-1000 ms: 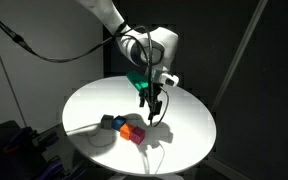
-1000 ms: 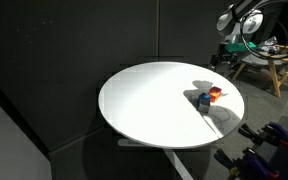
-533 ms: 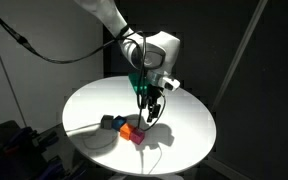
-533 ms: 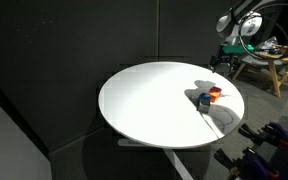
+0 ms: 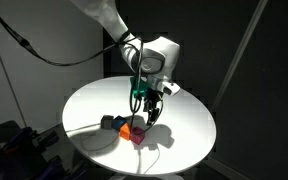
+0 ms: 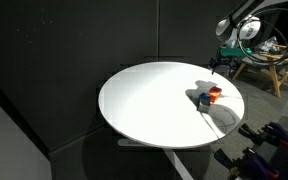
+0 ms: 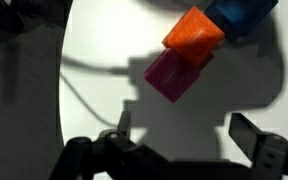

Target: Put the pink block on top of the grey and blue blocks

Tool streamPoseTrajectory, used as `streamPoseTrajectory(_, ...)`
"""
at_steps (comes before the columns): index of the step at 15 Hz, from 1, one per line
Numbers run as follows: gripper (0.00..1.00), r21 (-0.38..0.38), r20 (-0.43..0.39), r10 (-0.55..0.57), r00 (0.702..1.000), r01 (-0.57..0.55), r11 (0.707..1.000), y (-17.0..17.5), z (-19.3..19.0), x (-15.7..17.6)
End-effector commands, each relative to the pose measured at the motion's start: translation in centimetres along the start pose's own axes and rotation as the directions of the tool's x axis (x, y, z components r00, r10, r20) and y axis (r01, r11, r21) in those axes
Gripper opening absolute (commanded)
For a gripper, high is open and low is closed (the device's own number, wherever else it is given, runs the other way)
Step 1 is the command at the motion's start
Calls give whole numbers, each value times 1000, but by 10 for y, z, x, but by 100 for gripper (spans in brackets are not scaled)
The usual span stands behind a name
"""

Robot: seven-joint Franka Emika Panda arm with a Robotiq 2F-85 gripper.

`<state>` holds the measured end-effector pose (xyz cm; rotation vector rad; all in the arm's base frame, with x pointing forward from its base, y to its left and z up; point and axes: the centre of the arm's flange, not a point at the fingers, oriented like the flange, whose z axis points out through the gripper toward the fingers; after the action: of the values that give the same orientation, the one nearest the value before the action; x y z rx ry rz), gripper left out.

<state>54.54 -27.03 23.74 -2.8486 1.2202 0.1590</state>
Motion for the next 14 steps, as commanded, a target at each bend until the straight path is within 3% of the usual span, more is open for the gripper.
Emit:
streamPoseTrajectory(1, 100, 9, 1, 63, 998, -63, 998, -1, 8, 4)
streamPoseTrajectory(14, 100, 53, 0, 208, 978, -208, 977, -3, 38, 9)
